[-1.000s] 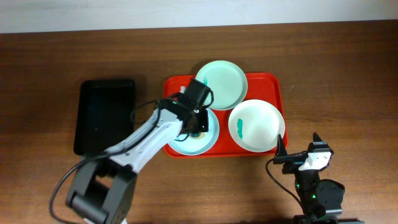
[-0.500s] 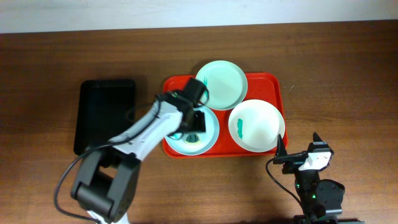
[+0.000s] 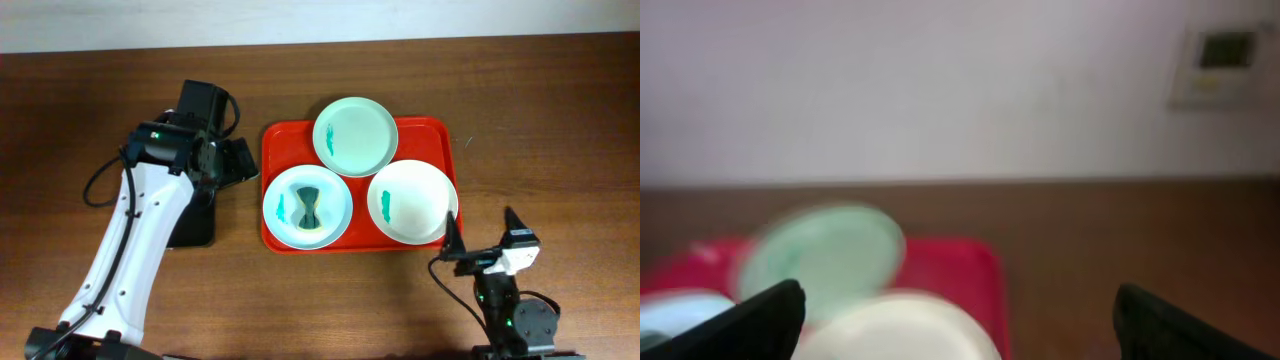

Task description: Clean dirty plates on tray and stack at the side

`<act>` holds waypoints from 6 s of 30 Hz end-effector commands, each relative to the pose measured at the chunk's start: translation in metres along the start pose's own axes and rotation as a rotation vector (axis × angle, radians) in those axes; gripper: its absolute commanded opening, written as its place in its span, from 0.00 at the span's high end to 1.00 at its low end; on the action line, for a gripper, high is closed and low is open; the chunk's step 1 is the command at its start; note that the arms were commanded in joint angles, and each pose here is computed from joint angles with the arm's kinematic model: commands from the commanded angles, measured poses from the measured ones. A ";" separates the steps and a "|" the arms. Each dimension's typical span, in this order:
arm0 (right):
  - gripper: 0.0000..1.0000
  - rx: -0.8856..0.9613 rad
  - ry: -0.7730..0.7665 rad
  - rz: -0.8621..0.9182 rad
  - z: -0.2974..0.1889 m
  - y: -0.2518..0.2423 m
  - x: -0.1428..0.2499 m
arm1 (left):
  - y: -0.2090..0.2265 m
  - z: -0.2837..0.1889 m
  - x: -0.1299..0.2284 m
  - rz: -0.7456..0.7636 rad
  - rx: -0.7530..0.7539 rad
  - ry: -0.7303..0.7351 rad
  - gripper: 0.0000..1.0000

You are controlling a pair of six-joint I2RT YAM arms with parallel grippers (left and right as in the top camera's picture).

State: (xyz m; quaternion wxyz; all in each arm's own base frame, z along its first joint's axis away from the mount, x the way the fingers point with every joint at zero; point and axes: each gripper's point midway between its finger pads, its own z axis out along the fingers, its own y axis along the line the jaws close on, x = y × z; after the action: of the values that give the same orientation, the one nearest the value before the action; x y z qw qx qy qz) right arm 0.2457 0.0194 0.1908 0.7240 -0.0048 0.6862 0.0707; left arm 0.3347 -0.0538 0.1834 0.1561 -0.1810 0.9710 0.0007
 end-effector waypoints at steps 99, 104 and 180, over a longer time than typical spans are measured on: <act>0.83 -0.424 1.512 0.246 0.118 0.158 0.222 | -0.061 0.049 0.057 0.277 0.246 0.220 0.44; 0.92 -0.424 1.509 0.246 0.118 0.158 0.222 | -0.070 0.063 0.068 0.321 0.261 0.275 0.55; 0.96 -0.301 1.563 0.196 0.114 0.146 0.221 | -0.160 0.125 0.076 0.364 0.303 0.248 1.00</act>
State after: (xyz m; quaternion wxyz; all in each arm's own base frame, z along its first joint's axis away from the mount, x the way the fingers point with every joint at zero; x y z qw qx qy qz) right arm 0.3553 0.2041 0.0029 0.0243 -0.0943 0.9685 0.2293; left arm 0.3669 -0.1845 0.0386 0.0910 0.0321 0.9952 -0.0137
